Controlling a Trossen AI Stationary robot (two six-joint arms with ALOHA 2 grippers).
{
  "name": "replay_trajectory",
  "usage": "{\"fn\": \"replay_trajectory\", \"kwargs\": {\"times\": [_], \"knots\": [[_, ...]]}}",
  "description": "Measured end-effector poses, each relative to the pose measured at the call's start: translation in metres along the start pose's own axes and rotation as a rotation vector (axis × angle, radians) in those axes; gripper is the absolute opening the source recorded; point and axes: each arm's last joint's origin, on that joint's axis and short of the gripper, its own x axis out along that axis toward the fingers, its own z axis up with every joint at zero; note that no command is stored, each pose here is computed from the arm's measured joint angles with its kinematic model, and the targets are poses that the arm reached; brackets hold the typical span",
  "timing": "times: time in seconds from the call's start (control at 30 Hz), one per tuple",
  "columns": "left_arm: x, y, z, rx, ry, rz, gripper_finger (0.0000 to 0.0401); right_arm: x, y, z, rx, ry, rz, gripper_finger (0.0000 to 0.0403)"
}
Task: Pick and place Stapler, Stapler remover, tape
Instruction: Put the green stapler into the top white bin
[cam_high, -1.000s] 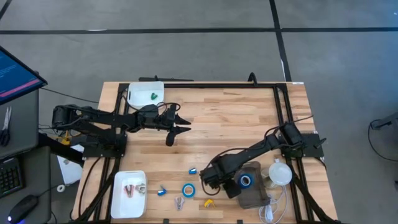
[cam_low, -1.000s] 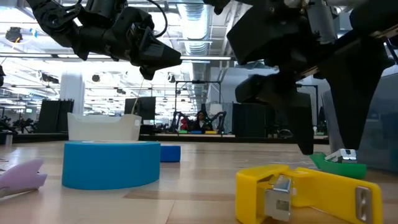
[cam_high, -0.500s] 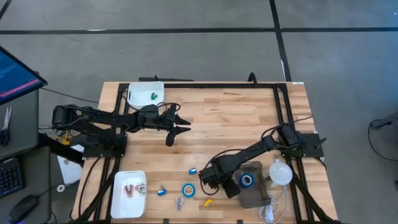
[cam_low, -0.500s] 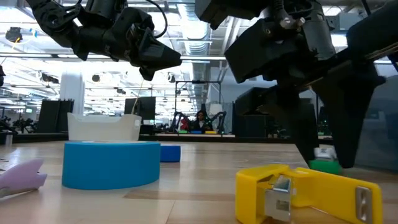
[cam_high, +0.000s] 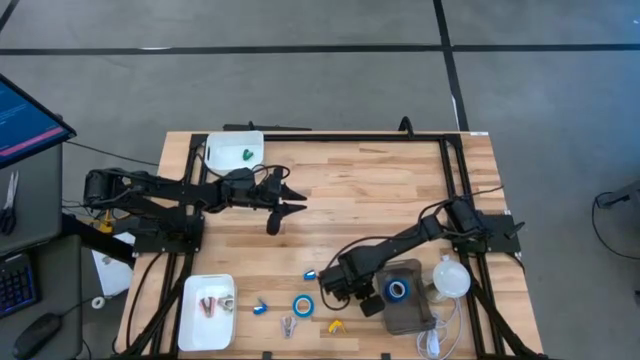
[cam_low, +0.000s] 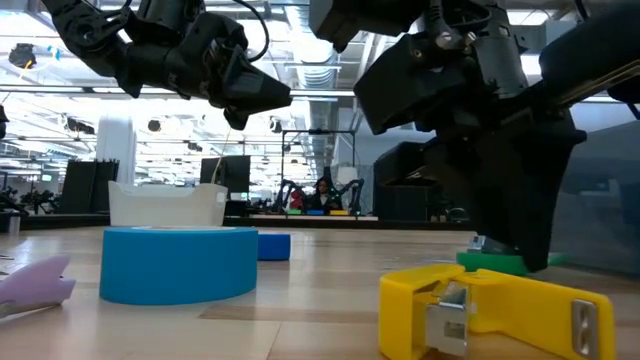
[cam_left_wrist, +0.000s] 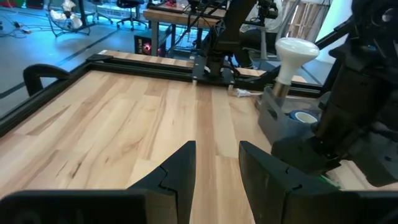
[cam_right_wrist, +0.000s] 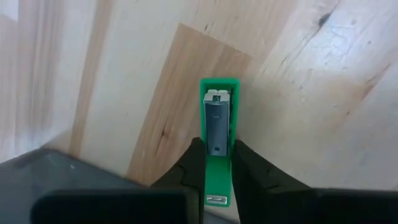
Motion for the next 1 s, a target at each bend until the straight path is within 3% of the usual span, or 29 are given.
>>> {"fn": "replay_trajectory", "kwargs": {"times": [0.4,0.77,1.0], "knots": [[-0.014,0.01,0.017,0.006,-0.079,0.051,0.0113,-0.022,-0.025,0.005,-0.042,-0.095,-0.095,0.0039],[-0.07,0.001,0.046,0.063,-0.119,0.083,0.0113,-0.058,-0.059,-0.007,-0.064,-0.136,-0.239,0.0039],[-0.098,-0.007,0.061,0.088,-0.222,0.085,0.0113,-0.104,-0.087,-0.022,-0.057,-0.25,-0.387,0.0039]]}}
